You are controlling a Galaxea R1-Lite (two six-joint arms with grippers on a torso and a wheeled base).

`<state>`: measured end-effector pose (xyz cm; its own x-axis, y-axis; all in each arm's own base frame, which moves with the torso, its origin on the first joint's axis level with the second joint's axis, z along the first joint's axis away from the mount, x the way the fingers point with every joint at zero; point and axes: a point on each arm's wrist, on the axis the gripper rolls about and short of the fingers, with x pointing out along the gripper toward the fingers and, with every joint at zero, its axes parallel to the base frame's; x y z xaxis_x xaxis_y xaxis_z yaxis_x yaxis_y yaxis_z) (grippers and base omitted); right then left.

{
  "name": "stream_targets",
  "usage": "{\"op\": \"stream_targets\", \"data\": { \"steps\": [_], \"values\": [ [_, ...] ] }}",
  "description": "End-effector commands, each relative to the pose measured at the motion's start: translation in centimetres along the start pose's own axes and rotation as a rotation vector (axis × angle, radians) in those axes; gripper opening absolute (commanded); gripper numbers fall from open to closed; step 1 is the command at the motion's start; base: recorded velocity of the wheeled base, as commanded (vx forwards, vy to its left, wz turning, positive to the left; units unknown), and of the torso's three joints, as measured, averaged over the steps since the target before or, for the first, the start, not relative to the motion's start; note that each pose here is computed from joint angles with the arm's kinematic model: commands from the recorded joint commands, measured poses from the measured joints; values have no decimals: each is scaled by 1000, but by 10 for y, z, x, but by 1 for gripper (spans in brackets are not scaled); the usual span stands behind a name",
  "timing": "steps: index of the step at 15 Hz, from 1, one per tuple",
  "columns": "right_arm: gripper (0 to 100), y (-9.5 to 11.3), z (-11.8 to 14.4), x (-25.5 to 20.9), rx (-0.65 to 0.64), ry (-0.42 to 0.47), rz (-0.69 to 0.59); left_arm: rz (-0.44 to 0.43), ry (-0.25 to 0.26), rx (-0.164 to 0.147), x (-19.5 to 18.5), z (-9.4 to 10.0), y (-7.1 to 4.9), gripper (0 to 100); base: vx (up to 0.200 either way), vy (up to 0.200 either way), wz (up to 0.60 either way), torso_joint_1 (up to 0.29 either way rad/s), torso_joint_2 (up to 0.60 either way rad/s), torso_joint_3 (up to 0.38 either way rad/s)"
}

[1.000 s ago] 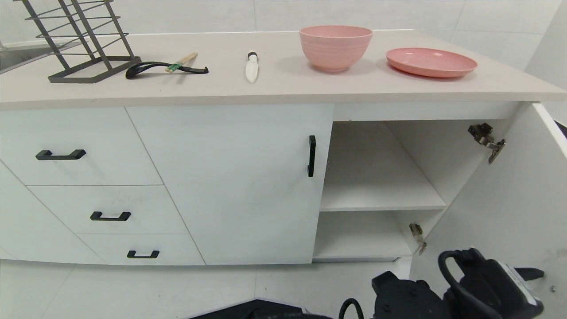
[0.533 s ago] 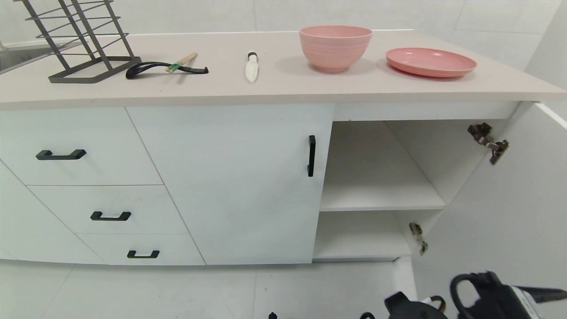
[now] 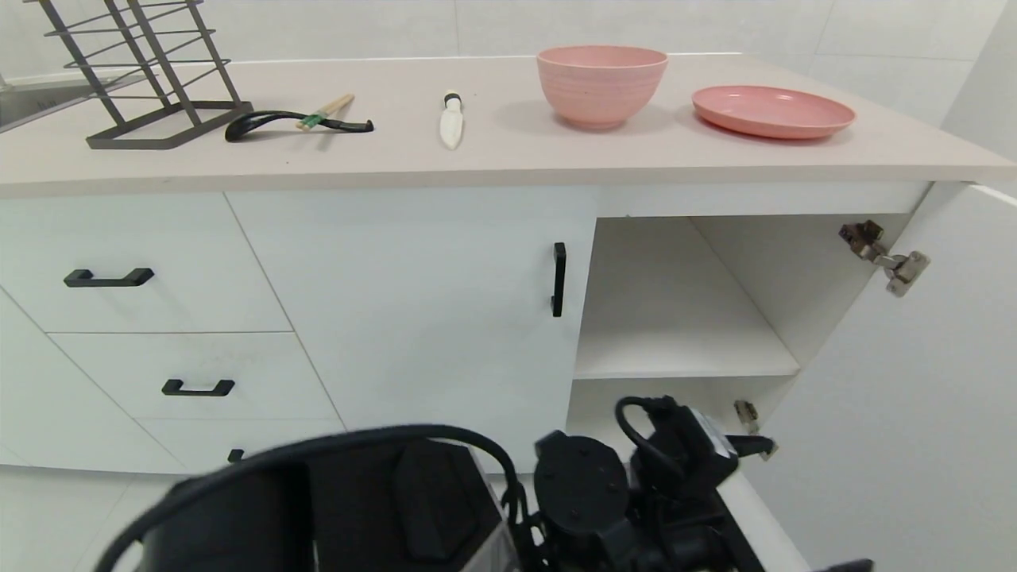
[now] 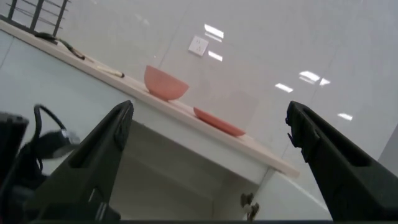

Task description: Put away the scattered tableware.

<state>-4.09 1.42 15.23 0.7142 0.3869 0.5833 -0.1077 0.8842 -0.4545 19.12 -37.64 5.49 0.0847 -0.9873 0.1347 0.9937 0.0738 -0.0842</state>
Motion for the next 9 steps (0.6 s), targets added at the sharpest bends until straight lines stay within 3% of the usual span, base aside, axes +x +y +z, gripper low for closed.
{"op": "stream_targets", "data": {
  "steps": [1,3,5,7,9],
  "values": [
    [100,1,-4,0,22,40,4,139,59,16,-76,42,16,100,0,0,0,0,0,0],
    [100,2,-9,0,45,83,12,168,93,36,-111,57,9,100,0,0,0,0,0,0],
    [100,5,-21,-2,101,196,19,146,93,107,-161,86,-3,100,0,0,0,0,0,0],
    [100,9,-34,-5,181,330,19,163,68,165,-195,107,-12,100,0,0,0,0,0,0],
    [100,16,-50,-13,268,496,38,215,67,180,-235,115,-32,100,0,0,0,0,0,0]
  ]
}}
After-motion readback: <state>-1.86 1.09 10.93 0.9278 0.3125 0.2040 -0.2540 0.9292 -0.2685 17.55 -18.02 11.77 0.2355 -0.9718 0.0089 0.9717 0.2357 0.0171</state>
